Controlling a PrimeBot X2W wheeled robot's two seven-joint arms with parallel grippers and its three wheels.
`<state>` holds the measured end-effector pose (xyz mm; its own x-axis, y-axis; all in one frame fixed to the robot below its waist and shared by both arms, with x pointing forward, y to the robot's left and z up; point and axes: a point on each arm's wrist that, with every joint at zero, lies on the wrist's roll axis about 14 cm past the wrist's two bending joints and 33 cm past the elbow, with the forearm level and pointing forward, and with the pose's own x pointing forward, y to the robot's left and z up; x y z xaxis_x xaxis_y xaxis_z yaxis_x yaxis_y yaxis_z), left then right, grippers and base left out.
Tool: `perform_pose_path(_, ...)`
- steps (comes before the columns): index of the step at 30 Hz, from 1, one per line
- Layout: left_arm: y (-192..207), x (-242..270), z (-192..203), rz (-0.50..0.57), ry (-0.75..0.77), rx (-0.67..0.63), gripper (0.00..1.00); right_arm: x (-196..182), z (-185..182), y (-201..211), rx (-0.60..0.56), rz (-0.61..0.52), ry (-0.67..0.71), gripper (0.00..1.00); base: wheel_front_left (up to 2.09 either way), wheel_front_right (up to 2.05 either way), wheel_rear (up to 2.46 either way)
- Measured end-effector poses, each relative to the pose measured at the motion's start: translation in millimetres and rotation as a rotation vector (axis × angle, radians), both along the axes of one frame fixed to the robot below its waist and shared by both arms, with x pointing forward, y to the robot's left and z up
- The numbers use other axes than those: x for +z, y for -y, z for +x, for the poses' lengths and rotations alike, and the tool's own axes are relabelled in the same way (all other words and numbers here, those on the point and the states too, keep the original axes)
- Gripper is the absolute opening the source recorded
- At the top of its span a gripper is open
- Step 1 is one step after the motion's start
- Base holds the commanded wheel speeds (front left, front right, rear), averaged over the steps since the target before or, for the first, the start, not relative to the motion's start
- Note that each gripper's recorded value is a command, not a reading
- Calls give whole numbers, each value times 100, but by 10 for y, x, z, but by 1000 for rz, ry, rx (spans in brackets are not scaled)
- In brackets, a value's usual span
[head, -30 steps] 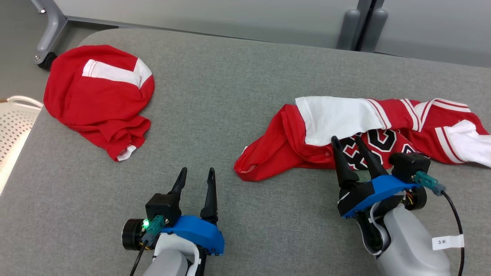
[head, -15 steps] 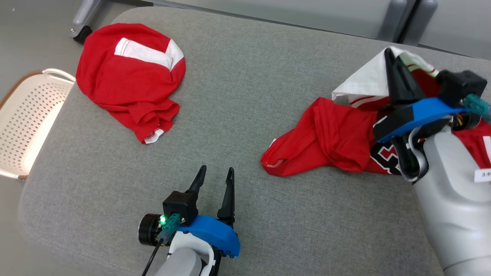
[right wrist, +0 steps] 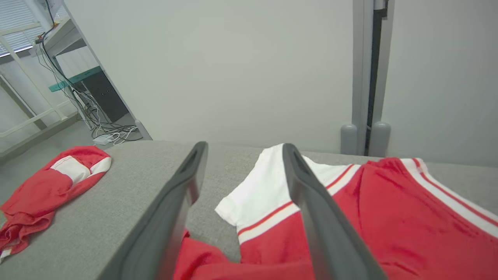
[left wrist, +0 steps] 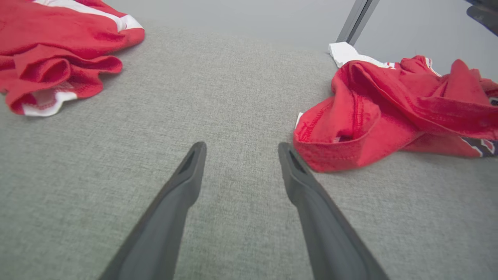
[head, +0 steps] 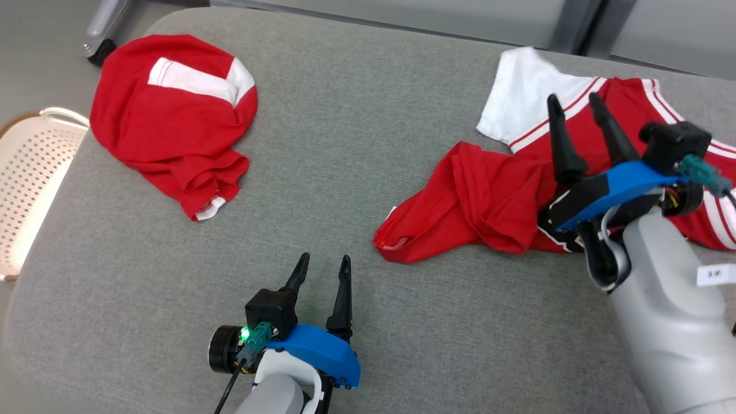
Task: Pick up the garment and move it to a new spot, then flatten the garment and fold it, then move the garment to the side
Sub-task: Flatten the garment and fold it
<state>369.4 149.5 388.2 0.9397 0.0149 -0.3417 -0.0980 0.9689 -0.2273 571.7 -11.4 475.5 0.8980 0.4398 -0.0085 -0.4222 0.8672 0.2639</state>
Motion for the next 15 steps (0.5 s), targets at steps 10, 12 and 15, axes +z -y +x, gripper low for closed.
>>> perform_pose_path(10, 283, 57, 108, -14, 29, -93, 100, -283, -850, 52, 58, 83, -93, 100, 0, 0, 0)
perform_pose_path(12, 307, 74, 115, -16, 34, -101, 100, -325, -987, 59, 66, 94, -112, 100, 0, 0, 0)
perform_pose_path(15, 322, 95, 120, -17, 40, -106, 100, -372, -1151, 42, 85, 104, -134, 100, 0, 0, 0)
